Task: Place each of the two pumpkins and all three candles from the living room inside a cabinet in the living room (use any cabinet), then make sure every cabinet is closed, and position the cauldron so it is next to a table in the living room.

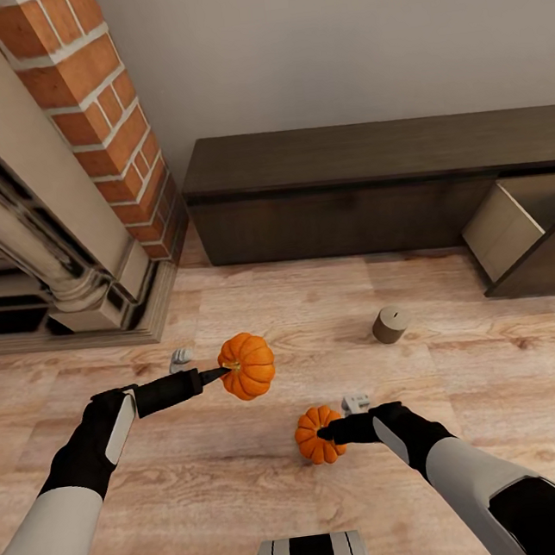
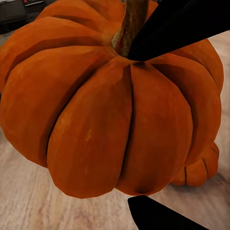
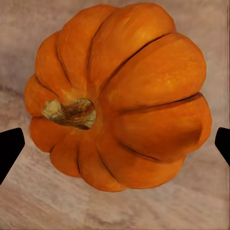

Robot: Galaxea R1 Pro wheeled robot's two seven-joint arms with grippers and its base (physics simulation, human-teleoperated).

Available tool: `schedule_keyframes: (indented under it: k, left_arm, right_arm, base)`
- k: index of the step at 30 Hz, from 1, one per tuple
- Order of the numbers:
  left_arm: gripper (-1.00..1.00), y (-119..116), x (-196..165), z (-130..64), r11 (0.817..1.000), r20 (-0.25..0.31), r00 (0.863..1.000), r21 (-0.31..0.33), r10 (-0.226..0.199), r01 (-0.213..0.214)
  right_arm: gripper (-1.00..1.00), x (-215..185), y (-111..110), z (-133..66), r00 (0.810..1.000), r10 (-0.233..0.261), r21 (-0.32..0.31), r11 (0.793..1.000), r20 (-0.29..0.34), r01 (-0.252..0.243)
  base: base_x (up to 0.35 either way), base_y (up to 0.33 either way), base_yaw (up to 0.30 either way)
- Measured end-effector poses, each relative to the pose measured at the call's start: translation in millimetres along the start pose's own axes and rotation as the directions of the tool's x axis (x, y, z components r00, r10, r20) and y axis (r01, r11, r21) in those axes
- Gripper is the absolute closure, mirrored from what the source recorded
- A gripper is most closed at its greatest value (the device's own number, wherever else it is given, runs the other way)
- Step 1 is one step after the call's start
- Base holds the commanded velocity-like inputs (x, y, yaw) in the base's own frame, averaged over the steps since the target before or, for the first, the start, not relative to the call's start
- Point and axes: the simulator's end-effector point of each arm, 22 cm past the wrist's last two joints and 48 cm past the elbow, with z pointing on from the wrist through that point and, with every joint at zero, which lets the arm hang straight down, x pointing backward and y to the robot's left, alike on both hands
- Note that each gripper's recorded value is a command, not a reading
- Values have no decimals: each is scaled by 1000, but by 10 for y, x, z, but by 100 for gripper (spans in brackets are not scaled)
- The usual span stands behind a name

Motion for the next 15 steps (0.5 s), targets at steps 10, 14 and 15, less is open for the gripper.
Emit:
schedule_keyframes:
  k: [10, 14, 15]
  left_arm:
    - [100, 5, -2, 0, 1000, 1, 1000, -2, 1, -1]
    - [100, 3, 0, 0, 1000, 0, 1000, -1, 0, 0]
    - [100, -1, -1, 0, 1000, 0, 1000, 0, 0, 0]
  right_arm:
    - [-100, -20, -18, 2, 1000, -5, 9, 1000, 10, 5]
    - [-100, -20, -18, 2, 1000, -5, 9, 1000, 10, 5]
    - [-100, -21, -17, 1, 1000, -5, 9, 1000, 10, 5]
  base:
    - [0, 0, 0]
    - [34, 0, 0]
    - [139, 0, 0]
